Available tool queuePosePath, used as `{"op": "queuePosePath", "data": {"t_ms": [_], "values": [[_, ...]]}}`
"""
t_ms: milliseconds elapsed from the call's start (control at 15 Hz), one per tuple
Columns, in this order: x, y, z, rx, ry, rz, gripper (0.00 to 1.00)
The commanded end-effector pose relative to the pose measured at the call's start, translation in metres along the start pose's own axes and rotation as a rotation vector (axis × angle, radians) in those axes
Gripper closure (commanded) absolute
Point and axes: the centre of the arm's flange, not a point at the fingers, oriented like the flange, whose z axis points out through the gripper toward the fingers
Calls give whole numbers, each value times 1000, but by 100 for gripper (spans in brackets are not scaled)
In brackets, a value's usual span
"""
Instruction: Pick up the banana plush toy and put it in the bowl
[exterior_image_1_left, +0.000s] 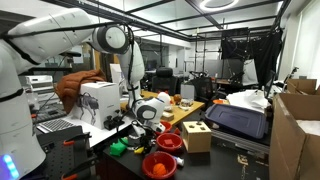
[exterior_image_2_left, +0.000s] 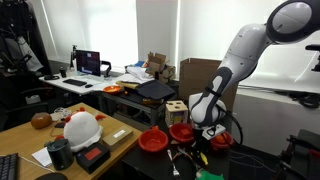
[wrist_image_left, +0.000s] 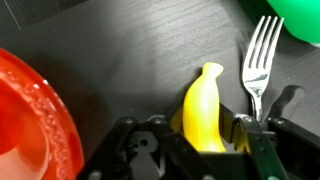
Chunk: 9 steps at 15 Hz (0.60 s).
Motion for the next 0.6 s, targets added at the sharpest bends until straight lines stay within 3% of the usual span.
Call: {"op": "queuePosePath", "data": {"t_ms": [0, 200, 533], "values": [[-17, 13, -27, -60, 48, -17, 92], [-23, 15, -38, -75, 38, -104, 92], [-35, -2, -52, -77, 31, -350, 92]]}}
